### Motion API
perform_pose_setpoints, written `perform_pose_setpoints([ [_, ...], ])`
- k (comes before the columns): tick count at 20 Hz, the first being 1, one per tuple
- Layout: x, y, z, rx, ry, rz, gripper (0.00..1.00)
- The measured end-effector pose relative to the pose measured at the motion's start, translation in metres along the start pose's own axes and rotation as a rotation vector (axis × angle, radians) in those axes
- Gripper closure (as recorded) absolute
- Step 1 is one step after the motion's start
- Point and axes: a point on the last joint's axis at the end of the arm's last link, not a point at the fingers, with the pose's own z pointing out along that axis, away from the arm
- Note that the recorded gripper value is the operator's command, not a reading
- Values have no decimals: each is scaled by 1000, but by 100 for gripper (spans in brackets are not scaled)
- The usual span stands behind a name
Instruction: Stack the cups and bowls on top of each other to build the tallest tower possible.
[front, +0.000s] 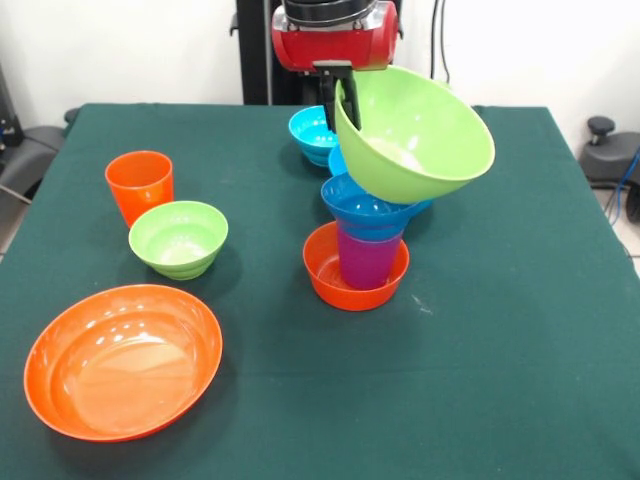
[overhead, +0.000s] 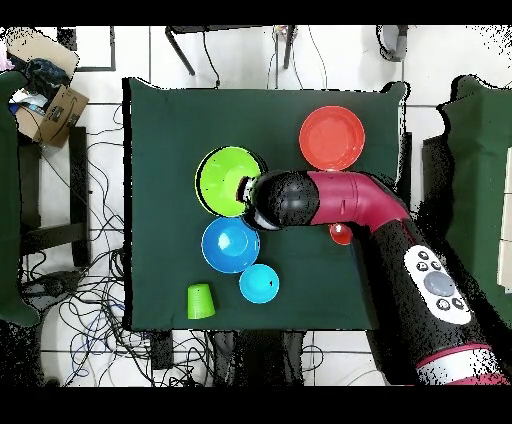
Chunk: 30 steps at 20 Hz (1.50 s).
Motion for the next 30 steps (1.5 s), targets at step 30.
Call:
perform_pose_setpoints([
  [30, 30, -12, 43, 34, -31, -116, 100],
])
